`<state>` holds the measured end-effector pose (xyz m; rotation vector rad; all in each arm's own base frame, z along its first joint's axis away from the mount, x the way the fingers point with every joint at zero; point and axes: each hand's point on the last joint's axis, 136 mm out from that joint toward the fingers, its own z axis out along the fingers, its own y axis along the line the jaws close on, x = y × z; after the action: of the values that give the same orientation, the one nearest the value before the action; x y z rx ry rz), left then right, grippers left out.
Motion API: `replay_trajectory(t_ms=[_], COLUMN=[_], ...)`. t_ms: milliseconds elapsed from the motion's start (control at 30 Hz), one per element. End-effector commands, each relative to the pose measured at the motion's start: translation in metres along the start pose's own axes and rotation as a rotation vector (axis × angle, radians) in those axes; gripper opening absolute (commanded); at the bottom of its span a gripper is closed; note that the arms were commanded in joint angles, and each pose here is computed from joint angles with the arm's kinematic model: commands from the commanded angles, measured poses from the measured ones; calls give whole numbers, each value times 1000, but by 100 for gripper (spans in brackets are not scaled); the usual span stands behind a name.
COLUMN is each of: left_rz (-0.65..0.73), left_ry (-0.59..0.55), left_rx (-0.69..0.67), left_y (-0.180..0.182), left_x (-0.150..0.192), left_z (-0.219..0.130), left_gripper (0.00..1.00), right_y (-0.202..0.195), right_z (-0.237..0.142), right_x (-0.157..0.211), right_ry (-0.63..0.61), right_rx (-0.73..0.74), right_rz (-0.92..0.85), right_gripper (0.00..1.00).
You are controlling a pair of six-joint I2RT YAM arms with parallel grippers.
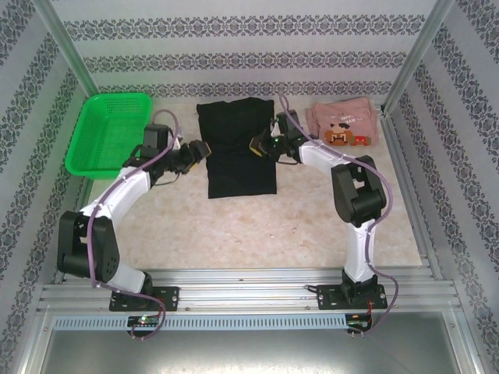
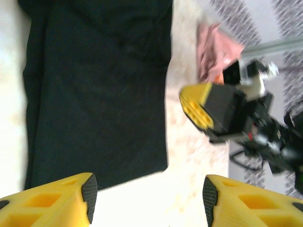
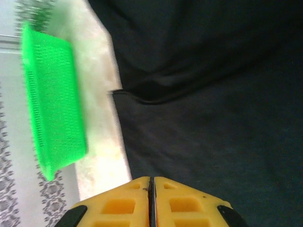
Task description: Fold and stack the t-shirts
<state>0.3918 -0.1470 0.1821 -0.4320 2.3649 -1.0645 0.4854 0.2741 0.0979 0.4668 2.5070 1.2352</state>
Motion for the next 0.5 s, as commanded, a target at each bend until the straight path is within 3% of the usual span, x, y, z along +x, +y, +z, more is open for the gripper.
replay_trajectory(t_ms=[0,233,467], left_rz=[29,-16,-15], left_ry=[43,76,148], left_rx=[-62,-85,-167], left_y=[16,35,63], left_x=[30,75,124], left_z=[-16,-43,-69], left_gripper=[63,63,64], right_y=[-16,-28,-17], right_z=[20,54,70], right_x=[-10,-43,-87], right_ry=[-10,-51,-99], right_rx=[-40,-58,-173], right_rz=[53,105,175], right_gripper=[12,14,20])
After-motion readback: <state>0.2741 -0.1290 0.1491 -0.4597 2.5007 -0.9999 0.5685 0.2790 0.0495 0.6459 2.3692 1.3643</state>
